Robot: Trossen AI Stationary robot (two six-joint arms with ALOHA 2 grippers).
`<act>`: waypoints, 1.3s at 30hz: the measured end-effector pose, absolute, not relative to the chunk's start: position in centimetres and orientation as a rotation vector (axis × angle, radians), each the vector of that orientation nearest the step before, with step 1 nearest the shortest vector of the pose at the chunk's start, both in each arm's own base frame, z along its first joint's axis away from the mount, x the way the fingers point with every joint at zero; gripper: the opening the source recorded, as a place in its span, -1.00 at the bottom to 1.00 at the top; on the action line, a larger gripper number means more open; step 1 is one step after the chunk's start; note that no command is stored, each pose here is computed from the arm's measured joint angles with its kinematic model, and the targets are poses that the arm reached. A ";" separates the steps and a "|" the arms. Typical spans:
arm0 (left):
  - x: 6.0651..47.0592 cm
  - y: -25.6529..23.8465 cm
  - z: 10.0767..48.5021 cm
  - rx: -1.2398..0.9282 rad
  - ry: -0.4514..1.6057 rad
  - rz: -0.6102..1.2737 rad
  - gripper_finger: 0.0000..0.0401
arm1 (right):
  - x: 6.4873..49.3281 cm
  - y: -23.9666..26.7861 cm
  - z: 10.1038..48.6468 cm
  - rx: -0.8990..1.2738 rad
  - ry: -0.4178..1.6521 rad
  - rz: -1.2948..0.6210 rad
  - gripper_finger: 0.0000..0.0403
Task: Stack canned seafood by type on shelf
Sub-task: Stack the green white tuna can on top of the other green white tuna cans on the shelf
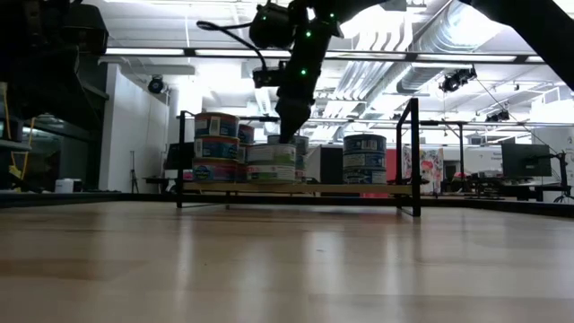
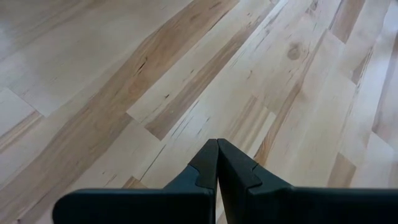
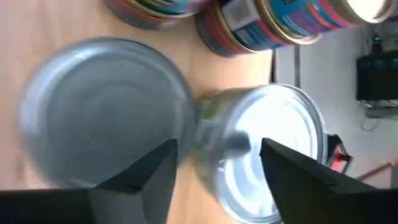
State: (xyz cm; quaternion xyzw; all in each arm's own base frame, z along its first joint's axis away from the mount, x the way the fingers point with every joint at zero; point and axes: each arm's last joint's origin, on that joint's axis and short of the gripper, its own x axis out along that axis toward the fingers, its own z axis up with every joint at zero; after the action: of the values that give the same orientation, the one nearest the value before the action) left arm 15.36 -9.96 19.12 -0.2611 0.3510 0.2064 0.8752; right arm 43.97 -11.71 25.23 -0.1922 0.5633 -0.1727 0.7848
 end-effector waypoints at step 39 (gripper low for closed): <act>15.2 -9.8 19.0 -0.508 0.756 0.434 -1.00 | 40.4 -15.7 32.3 -0.284 1.151 -0.473 0.33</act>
State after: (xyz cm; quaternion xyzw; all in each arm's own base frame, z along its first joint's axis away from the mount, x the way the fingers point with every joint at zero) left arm 15.17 -9.82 18.98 -0.2435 0.3620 0.2079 0.8755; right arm 40.36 -15.73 32.30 -0.1325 0.5373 -0.2207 0.8032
